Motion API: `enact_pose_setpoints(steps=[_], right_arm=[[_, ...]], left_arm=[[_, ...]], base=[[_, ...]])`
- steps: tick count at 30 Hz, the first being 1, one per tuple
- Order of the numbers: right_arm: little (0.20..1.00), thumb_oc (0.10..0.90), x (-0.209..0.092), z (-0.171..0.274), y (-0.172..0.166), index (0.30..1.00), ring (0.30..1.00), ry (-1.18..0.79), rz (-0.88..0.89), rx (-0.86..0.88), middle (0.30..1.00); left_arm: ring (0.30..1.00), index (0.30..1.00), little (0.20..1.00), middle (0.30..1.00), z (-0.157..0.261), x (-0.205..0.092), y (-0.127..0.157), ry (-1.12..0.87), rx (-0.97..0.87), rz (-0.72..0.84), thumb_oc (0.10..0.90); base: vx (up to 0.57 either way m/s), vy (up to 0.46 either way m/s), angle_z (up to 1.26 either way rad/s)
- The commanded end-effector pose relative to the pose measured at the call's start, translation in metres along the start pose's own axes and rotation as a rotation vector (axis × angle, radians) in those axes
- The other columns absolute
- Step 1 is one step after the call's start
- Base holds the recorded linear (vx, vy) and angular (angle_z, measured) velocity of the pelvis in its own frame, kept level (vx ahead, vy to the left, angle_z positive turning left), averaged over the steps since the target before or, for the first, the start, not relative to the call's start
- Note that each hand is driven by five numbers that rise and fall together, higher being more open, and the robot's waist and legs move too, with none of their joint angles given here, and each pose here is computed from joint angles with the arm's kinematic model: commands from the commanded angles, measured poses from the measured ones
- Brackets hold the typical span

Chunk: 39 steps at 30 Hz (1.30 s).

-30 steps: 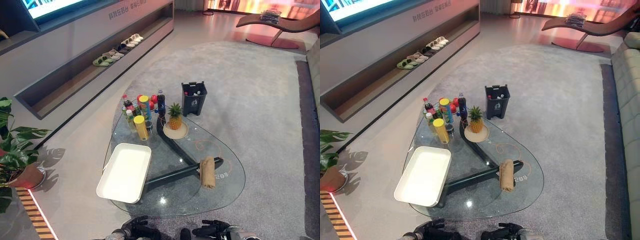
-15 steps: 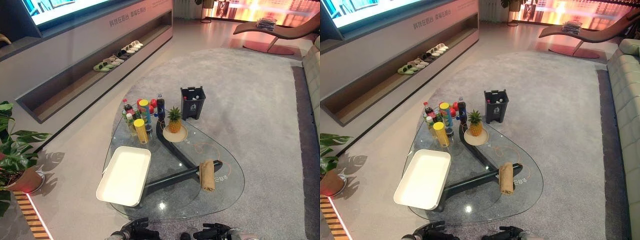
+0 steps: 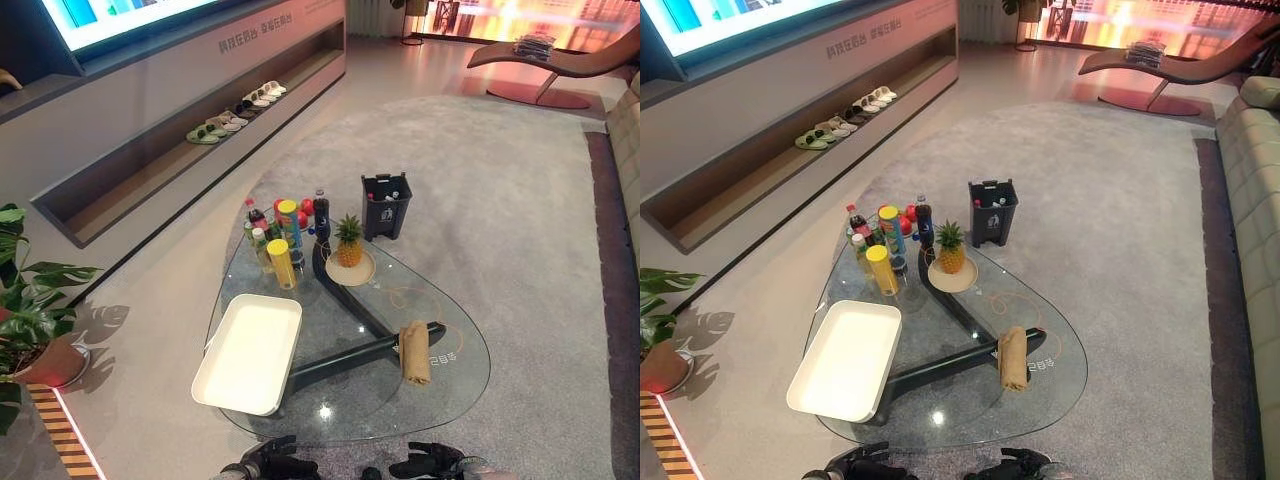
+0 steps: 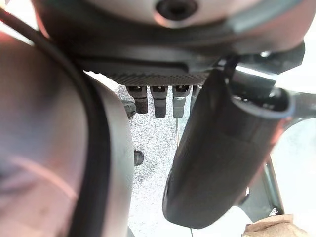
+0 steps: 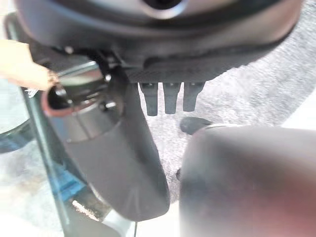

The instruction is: Wipe the table with a cloth and put it in the basket.

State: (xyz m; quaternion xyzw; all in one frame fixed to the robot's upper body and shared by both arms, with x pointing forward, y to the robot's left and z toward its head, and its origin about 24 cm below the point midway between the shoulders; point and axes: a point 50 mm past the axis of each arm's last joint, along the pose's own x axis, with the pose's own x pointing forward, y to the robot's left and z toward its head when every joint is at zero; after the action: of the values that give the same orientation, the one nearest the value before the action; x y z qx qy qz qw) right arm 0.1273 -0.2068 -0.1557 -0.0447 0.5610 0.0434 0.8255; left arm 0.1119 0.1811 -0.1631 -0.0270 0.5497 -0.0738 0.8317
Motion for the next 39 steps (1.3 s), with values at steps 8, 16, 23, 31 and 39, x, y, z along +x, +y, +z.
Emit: enact_pose_setpoints(steps=[8, 16, 23, 31, 39], right_arm=[[0.9, 0.8, -0.032, 0.1, 0.024, 0.9, 0.9, -0.478, -0.046, -0.136, 0.9], [0.9, 0.8, -0.067, 0.144, 0.01, 0.9, 0.9, -0.776, -0.25, -0.062, 0.9], [0.9, 0.8, -0.094, 0.171, -0.005, 0.9, 0.9, -0.969, -0.456, 0.026, 0.9], [0.9, 0.8, -0.128, 0.207, -0.015, 0.9, 0.9, -1.18, -0.699, 0.145, 0.9], [0.9, 0.8, -0.166, 0.248, -0.018, 0.9, 0.9, -1.378, -0.848, 0.316, 0.9]], left_arm=[[0.9, 0.9, 0.9, 0.9, 0.004, -0.002, 0.001, -0.03, 0.022, 0.0, 0.8], [0.9, 0.9, 0.9, 0.9, 0.016, -0.003, 0.004, -0.071, 0.013, 0.013, 0.8], [0.9, 0.9, 0.9, 0.9, 0.029, -0.001, -0.003, -0.114, 0.016, -0.003, 0.8], [0.9, 0.9, 0.9, 0.9, 0.055, 0.002, -0.011, -0.185, 0.019, -0.013, 0.8], [0.9, 0.9, 0.9, 0.9, 0.09, 0.003, -0.026, -0.29, 0.049, -0.051, 0.8]], base=[[-0.01, -0.03, -0.01], [-0.03, -0.004, 0.01], [-0.06, 0.019, 0.01], [-0.09, 0.014, 0.01], [-0.08, 0.038, 0.02]])
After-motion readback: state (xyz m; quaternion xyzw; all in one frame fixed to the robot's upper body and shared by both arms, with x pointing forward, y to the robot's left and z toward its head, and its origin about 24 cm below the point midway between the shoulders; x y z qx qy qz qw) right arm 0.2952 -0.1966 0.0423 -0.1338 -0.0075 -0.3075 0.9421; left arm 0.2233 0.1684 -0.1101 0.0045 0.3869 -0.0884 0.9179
